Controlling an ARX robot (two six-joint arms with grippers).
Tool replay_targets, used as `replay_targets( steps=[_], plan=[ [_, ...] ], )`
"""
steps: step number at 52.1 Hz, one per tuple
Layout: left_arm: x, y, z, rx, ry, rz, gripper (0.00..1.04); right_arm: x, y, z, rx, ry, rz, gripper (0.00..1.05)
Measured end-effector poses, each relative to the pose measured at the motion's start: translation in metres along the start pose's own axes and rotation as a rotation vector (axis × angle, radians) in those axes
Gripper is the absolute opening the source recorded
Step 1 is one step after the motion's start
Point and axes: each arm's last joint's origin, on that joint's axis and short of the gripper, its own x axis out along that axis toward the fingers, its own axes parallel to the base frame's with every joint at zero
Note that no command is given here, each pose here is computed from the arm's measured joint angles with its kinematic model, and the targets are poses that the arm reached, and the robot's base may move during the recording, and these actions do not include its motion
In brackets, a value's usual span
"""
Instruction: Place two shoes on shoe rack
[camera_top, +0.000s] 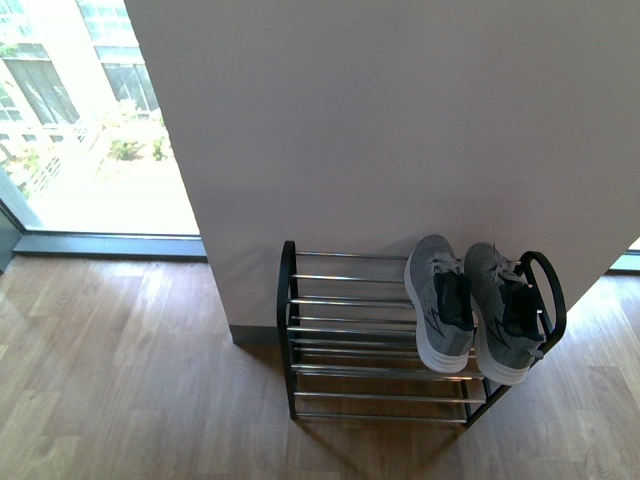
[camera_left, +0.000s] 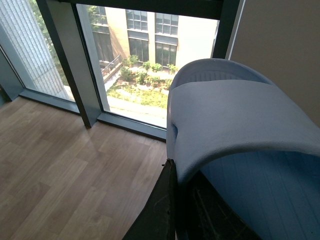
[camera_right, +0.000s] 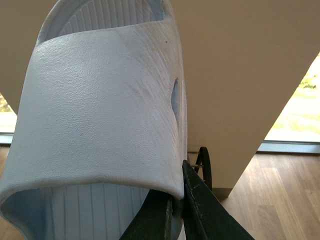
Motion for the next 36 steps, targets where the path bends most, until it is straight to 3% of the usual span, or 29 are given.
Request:
replay_targets(
  steps=[36],
  plan=[
    [0.0001, -0.0001, -0.0002, 0.001, 0.002, 0.0, 0.02, 0.0, 0.0, 0.0, 0.0, 0.0, 0.0, 0.02]
  ],
)
